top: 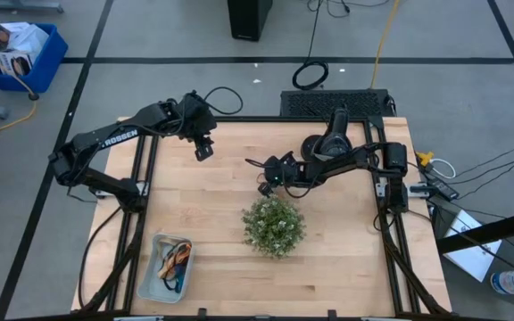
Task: Pick and place rubber bands into bin
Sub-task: Put the red rubber band into the blue bin
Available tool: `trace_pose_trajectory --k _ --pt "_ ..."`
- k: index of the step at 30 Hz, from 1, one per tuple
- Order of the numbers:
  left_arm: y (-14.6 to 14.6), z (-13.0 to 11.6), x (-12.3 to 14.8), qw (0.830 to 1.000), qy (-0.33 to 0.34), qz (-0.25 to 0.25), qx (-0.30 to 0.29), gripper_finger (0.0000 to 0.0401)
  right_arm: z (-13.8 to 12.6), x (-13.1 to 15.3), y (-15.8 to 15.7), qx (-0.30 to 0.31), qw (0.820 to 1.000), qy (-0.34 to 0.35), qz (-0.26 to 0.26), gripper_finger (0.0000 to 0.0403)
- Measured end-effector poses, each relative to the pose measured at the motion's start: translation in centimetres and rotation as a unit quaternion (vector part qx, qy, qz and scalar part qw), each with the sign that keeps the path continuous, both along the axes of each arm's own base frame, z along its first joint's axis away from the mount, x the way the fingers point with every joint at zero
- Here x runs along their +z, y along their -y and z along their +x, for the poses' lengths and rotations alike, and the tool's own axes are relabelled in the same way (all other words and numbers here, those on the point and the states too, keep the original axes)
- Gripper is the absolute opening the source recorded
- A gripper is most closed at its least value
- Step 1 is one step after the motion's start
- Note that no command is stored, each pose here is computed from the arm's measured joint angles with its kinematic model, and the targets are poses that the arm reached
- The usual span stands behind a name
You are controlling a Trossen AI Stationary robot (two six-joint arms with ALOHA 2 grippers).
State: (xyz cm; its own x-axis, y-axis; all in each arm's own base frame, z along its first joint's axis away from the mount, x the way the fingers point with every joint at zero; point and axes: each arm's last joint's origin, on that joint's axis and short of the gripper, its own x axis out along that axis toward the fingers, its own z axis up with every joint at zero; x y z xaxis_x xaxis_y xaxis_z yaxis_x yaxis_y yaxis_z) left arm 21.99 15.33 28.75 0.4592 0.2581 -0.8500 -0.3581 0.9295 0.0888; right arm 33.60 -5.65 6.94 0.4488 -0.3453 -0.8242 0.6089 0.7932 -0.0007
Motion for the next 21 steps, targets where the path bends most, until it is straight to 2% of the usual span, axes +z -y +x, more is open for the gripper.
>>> trace_pose_trajectory --k 9,16,21 --pt "0.0 0.0 0.0 1.000 0.000 0.000 0.001 0.0175 0.0 0.0 -0.1 0.000 1.000 0.001 -0.008 0.0002" --pt "0.0 0.0 0.0 1.000 0.002 0.001 0.001 0.0175 0.5 2.8 -0.8 0.029 0.996 0.040 -0.070 0.0000" --pt "-0.1 0.2 0.1 1.000 0.011 0.007 0.001 0.0175 0.3 4.6 -1.4 0.043 0.994 0.044 -0.090 0.0000"
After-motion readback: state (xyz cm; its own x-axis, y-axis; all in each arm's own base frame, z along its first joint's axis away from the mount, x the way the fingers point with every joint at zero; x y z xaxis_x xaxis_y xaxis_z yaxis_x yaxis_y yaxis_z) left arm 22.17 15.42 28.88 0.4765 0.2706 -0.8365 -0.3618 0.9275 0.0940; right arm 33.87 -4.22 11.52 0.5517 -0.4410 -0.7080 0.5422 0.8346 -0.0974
